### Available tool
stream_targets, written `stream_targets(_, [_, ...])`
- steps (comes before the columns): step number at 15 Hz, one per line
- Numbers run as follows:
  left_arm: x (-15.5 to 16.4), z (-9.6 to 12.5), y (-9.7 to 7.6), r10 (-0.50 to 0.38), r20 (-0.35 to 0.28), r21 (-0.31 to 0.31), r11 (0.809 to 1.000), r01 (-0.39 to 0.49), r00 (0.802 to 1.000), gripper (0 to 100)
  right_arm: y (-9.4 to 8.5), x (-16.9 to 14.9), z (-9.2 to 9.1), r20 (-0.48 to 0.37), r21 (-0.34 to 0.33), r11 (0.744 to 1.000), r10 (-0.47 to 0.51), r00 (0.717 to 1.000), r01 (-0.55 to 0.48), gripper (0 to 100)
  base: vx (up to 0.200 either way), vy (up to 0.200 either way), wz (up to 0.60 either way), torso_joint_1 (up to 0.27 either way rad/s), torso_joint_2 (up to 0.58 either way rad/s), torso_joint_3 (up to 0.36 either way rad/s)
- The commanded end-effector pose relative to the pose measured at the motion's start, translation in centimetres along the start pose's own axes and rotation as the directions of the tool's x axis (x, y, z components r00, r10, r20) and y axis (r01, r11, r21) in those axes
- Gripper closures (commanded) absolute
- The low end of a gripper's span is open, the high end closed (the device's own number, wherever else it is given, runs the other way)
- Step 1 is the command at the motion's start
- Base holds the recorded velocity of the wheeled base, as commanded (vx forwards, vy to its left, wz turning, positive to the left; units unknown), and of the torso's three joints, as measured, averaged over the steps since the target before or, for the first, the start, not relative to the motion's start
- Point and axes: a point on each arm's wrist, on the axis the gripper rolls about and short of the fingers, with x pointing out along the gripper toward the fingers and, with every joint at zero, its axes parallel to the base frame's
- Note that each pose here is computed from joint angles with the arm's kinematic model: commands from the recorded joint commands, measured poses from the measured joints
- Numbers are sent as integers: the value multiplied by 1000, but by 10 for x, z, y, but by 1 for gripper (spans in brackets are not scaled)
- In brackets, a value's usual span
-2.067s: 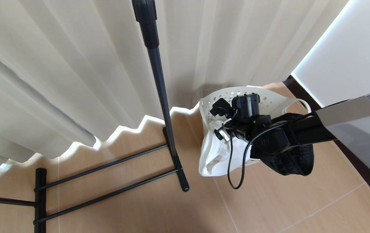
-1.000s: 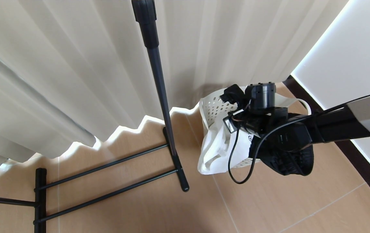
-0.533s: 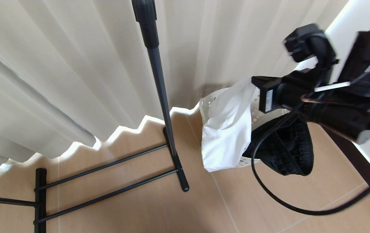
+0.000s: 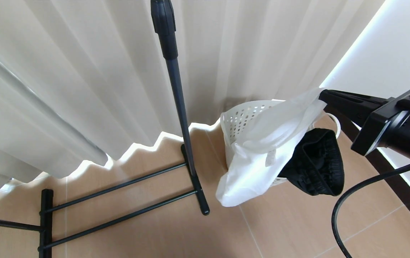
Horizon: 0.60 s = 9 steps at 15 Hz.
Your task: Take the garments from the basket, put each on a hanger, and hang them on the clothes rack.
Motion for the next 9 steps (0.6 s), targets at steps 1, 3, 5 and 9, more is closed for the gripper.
stream_targets(1, [0, 0, 0, 1, -1, 0, 1000, -1, 1000, 0, -1, -4, 1, 11, 2, 1000, 1, 1000, -1, 100, 0, 0, 0, 2, 7, 178])
stream_targets(3, [0, 0, 0, 1, -1, 0, 1000, -1, 1000, 0, -1, -4, 2, 17, 4, 1000, 0, 1000, 0, 100, 0, 0, 0, 2, 5, 190])
stream_targets(5, [0, 0, 0, 1, -1, 0, 1000, -1, 1000, 0, -1, -5, 2, 20, 9, 1000, 1, 1000, -1, 100, 0, 0, 0, 0, 0, 205])
stream_targets(9, [0, 0, 0, 1, -1, 0, 1000, -1, 1000, 0, -11, -3, 1, 30, 5, 1000, -16, 999, 16, 100, 0, 0, 0, 0, 2, 201])
